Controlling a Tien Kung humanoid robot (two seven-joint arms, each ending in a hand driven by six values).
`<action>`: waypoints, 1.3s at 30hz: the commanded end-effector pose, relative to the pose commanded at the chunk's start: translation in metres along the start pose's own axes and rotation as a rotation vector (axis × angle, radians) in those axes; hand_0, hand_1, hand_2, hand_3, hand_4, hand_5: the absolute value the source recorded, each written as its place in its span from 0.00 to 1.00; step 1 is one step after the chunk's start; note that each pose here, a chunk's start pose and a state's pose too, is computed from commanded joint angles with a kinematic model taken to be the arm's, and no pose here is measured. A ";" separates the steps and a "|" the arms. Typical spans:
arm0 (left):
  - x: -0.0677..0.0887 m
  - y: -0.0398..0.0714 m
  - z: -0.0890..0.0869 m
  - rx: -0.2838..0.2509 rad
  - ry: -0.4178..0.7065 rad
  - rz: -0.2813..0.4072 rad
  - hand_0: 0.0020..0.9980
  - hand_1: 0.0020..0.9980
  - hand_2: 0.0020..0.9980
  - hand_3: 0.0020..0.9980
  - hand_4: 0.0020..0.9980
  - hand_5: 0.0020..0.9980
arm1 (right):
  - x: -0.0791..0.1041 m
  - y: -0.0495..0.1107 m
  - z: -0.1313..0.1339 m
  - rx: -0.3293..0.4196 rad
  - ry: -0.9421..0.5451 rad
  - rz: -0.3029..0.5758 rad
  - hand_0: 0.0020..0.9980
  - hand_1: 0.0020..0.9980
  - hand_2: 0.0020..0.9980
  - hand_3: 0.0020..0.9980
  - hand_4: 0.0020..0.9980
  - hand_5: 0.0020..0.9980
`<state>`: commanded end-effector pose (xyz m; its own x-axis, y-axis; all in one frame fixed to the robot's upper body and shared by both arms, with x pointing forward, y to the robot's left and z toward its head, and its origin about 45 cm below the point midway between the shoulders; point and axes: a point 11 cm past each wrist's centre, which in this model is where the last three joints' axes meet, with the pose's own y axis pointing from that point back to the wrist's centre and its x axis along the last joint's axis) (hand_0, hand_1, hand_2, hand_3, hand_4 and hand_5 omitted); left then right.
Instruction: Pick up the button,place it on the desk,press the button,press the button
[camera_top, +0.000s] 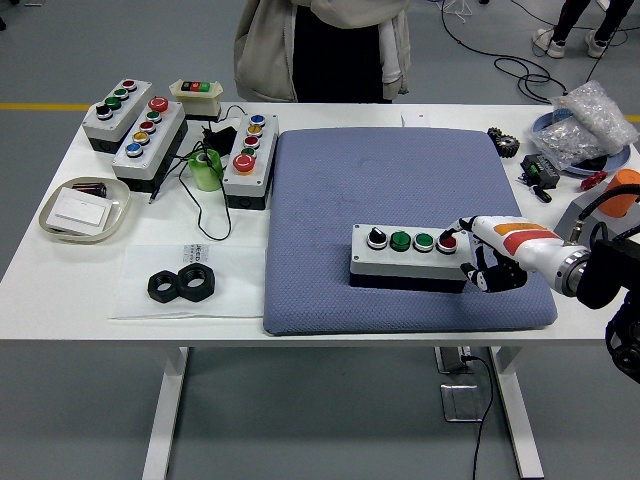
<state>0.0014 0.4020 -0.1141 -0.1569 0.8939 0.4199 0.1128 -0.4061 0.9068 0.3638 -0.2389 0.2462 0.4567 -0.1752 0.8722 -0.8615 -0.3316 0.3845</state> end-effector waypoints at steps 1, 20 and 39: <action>0.000 0.000 0.000 -0.001 0.000 0.000 0.80 0.85 0.93 0.85 0.62 1.00 | 0.000 0.000 0.001 -0.003 0.000 -0.001 0.18 0.06 0.21 0.79 0.60 0.00; 0.000 0.000 0.001 -0.004 -0.003 0.004 0.79 0.85 0.92 0.85 0.61 1.00 | -0.011 -0.001 0.007 -0.028 0.013 -0.048 0.17 0.05 0.21 0.78 0.58 0.00; 0.000 0.000 0.000 -0.002 -0.007 0.005 0.79 0.84 0.92 0.85 0.61 1.00 | 0.003 -0.002 -0.019 0.042 0.012 0.011 0.17 0.05 0.21 0.79 0.57 0.00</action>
<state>0.0013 0.4021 -0.1140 -0.1498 0.8930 0.4244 0.1121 -0.4111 0.9047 0.3624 -0.2212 0.2542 0.4442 -0.1677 0.8801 -0.8563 -0.3684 0.3620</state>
